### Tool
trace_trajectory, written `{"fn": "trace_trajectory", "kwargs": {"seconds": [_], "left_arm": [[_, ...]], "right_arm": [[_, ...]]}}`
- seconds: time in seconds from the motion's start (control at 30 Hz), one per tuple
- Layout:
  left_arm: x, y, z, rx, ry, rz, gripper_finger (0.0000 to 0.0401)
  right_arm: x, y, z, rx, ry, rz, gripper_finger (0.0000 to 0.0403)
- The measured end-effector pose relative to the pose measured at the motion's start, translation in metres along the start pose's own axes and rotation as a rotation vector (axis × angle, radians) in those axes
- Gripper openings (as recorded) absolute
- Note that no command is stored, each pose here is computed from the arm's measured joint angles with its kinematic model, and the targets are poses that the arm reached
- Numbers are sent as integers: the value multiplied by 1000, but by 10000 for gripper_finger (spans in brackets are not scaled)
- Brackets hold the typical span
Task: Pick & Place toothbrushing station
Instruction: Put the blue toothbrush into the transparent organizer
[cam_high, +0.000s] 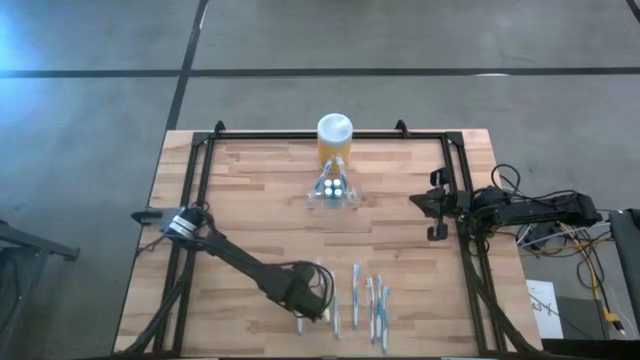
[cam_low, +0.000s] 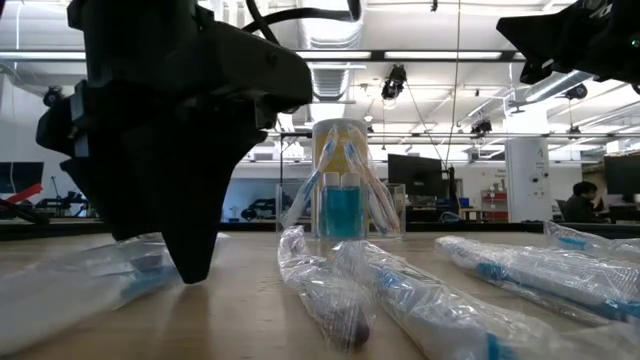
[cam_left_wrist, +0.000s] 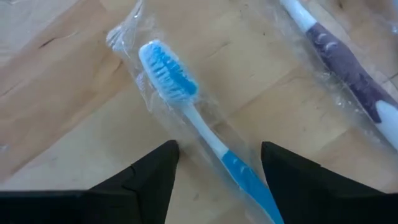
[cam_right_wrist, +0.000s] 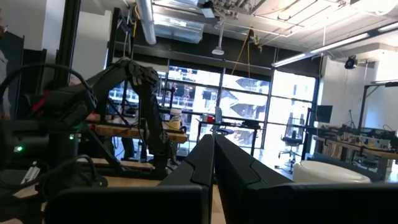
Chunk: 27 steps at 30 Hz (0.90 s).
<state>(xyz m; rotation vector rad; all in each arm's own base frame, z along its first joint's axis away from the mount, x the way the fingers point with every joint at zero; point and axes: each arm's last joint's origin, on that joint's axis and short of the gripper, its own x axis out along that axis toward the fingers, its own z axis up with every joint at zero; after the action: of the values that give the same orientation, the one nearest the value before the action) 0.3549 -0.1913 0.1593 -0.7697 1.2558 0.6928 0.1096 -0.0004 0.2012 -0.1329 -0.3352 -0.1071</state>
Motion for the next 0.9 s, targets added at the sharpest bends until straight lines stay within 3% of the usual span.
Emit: {"fn": "trace_trajectory", "kwargs": {"seconds": [0.23,0.67,0.9], "left_arm": [[5,5,-1,28,6,20,207],[-3,7,-2,159,3,12,18],[-48,16,-4,282,-127,-23,21]], "right_arm": [[0,0,0,0,0,0,8],[0,0,0,-4,1,0,8],[0,0,0,-3,1,-1,8]]}}
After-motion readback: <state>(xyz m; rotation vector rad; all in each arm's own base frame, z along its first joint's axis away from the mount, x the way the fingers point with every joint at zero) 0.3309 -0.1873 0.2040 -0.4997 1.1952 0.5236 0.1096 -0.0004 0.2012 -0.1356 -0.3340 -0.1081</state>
